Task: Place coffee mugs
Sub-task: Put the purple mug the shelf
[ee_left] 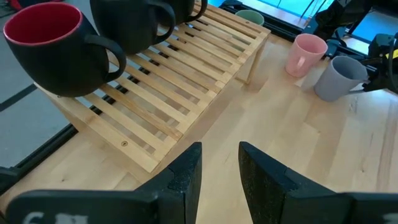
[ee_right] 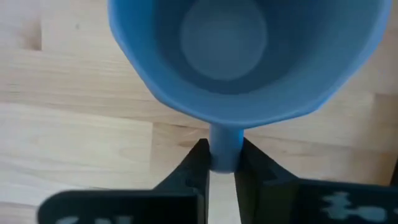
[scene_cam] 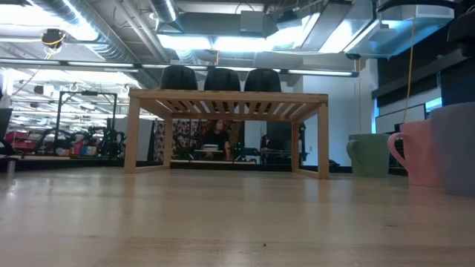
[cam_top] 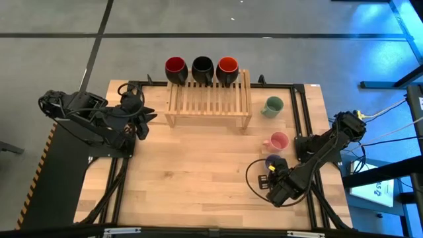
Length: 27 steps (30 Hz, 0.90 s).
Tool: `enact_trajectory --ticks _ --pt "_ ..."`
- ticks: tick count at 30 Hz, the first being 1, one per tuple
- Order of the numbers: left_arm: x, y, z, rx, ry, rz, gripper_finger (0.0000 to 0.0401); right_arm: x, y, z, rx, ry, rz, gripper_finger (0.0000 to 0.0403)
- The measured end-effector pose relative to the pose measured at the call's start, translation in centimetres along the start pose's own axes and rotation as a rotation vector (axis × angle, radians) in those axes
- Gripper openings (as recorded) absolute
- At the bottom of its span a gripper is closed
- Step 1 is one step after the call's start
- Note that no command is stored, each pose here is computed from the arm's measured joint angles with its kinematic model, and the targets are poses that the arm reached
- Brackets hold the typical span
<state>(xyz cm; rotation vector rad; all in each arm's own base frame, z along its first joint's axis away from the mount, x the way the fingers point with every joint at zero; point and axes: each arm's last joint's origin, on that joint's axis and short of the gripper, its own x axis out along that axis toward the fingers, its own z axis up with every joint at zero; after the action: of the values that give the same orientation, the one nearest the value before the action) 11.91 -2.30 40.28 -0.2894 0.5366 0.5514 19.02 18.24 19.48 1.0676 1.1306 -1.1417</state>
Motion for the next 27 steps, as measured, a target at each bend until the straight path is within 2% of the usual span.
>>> enact_trajectory --ticks 14,27 --pt "0.0 0.0 0.0 0.001 0.0 0.0 0.01 -0.1 0.2 -0.1 -0.103 -0.004 0.03 0.0026" --pt "0.0 0.0 0.0 0.001 0.0 0.0 0.01 -4.8 1.8 0.3 -0.216 -0.133 0.13 0.0026"
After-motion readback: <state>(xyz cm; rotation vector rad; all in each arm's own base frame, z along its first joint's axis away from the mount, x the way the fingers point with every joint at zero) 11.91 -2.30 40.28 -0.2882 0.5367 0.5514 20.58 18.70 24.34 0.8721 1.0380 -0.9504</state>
